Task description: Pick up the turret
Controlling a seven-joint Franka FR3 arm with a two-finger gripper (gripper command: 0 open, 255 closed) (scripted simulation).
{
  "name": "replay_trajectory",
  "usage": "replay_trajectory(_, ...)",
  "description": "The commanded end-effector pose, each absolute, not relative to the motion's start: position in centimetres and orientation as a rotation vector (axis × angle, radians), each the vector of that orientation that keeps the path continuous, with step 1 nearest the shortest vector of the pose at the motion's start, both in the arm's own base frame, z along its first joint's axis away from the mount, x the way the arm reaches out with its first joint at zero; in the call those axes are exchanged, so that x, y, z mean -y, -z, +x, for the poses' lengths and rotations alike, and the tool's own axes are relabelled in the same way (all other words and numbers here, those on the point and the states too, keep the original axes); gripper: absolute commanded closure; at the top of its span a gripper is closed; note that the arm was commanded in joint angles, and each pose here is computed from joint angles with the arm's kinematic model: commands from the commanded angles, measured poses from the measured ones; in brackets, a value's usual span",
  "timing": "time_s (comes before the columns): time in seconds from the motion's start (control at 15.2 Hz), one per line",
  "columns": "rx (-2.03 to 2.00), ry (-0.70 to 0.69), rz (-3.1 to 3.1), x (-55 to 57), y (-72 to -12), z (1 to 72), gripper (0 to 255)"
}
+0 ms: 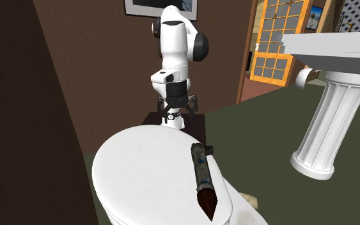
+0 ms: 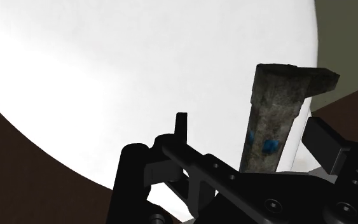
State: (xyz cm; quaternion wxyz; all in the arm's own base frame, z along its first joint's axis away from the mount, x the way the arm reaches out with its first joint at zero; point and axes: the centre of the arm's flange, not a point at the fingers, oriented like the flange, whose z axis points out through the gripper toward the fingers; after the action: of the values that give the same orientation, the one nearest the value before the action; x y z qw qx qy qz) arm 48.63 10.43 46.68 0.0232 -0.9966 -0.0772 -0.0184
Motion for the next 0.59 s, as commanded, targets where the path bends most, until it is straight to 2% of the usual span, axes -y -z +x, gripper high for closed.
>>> replay_trajectory(0.0,0.24,0.056,-3.082,-11.9,-45.3,50.5,0)
replay_trajectory(0.53,0.247,0.051,-3.073,-17.4,-40.7,58.2,0)
